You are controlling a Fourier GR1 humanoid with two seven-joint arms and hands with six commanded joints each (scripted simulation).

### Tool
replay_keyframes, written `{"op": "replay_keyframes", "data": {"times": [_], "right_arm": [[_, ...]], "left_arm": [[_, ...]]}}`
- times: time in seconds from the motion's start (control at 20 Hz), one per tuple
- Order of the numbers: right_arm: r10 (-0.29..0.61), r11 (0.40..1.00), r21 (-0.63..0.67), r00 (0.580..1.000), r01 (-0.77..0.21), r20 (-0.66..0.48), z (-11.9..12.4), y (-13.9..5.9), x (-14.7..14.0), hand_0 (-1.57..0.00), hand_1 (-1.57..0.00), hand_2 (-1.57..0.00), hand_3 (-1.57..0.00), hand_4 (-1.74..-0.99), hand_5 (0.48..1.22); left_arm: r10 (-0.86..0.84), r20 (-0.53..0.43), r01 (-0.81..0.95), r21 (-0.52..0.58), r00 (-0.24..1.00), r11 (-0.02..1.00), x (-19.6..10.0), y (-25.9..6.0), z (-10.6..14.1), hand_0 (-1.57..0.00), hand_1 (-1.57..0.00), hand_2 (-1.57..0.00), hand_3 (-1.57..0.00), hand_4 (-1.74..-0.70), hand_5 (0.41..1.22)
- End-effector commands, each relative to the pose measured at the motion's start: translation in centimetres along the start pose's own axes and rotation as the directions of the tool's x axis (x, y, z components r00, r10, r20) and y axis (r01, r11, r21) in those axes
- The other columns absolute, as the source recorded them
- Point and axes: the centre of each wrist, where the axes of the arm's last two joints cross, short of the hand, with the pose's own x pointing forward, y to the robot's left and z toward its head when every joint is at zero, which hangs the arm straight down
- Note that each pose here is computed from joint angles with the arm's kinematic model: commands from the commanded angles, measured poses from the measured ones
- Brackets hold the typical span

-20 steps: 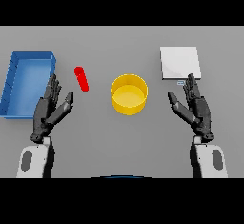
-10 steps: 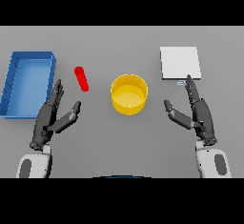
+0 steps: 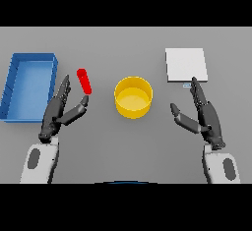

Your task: Pick up the red beaker and tilt it to pour out 1 green nut into yellow bowl. Pick up the yellow bowl and place it on the metallic measuring scale.

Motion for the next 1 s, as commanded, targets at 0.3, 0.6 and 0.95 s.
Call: {"op": "replay_keyframes", "data": {"times": [0.3,0.6,0.95], "right_arm": [[0.014,1.000,-0.004,1.000,-0.014,0.005,0.0,-0.5,-0.2,0.00,0.00,0.00,0.00,-1.297,0.625],[0.032,0.999,-0.022,0.999,-0.032,0.000,0.0,-0.5,0.0,0.00,0.00,0.00,0.00,-1.303,0.637],[0.017,1.000,-0.024,1.000,-0.017,-0.012,-0.2,-0.3,-0.1,0.00,0.00,0.00,0.00,-1.303,0.646]], "left_arm": [[-0.013,0.001,0.013,0.010,1.000,1.000,-0.5,-0.3,-5.2,0.00,0.00,0.00,0.00,-1.22,0.638],[-0.060,0.013,0.060,0.008,0.998,0.998,-0.5,-1.6,-7.8,0.00,0.00,0.00,0.00,-1.22,0.639],[-0.033,0.036,0.032,0.015,0.999,0.999,-1.3,-2.4,-9.9,0.00,0.00,0.00,0.00,-1.33,0.709]]}}
